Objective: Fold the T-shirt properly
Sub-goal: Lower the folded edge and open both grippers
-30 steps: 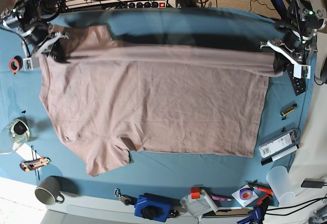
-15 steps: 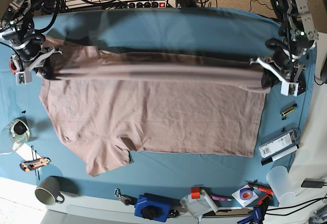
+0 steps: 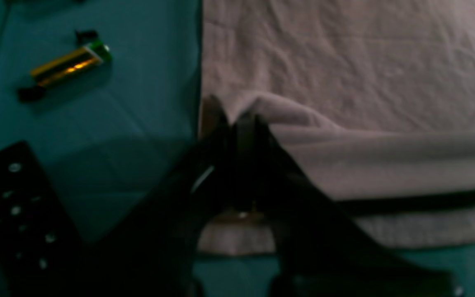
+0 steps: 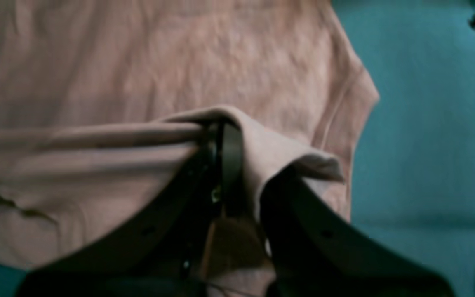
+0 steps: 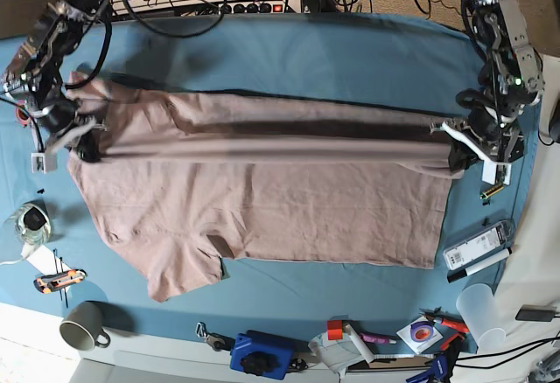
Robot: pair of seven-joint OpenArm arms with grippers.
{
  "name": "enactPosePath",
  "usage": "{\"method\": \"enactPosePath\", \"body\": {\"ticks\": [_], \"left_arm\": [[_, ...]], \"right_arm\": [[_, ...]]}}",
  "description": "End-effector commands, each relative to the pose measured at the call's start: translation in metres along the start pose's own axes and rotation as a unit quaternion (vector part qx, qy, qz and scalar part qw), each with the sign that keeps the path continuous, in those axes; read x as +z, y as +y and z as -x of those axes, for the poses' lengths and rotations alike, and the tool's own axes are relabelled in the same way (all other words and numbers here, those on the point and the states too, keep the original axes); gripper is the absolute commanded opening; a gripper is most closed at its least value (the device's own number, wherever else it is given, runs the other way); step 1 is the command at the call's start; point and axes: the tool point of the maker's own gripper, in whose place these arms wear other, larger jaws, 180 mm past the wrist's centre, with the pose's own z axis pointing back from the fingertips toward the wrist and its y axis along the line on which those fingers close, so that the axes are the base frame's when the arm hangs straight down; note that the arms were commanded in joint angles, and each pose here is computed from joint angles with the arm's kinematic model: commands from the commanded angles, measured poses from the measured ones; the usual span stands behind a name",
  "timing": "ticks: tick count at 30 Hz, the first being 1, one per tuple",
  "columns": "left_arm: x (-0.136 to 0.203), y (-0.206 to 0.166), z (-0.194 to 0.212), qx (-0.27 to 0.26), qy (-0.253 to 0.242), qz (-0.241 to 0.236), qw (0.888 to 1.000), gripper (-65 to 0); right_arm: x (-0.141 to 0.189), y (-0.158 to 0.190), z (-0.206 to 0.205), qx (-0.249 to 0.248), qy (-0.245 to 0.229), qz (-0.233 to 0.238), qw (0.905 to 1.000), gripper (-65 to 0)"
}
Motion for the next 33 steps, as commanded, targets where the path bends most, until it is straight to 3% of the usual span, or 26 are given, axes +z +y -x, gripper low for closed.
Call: {"method": "enactPosePath", "body": {"ticks": [1,11,23,27,31,33], "left_arm": [[-0.002,0.009,-0.02,-0.004,-0.026,-0.014,1.0,-65.0],[-0.043,0.015,-0.041,0.024,-0.029,0.011,0.999,-65.0],[-0.062,0.022,-0.04,0.04,-0.023,0.007,0.999,-65.0],[-0.062,0.013,-0.042,0.019,-0.026,0.032,0.999,-65.0],[-0.062,0.009,-0.049,0.01,-0.039,0.043,0.998,-45.8],[-0.062,0.009,-0.051,0.01,-0.041,0.043,0.998,-39.2]], "right_arm": [[0.004,-0.01,-0.024,0.007,-0.03,0.015,0.9994,-65.0],[-0.024,-0.018,-0.03,-0.037,-0.034,0.004,0.9987,-65.0],[-0.037,-0.023,-0.036,-0.051,-0.038,0.008,0.998,-65.0],[-0.037,-0.023,-0.037,-0.051,-0.039,0.007,0.9979,-65.0],[-0.035,-0.022,-0.044,-0.055,-0.052,0.0,0.9971,-47.6],[-0.032,-0.026,-0.049,-0.053,-0.06,0.003,0.9968,-45.1]]}}
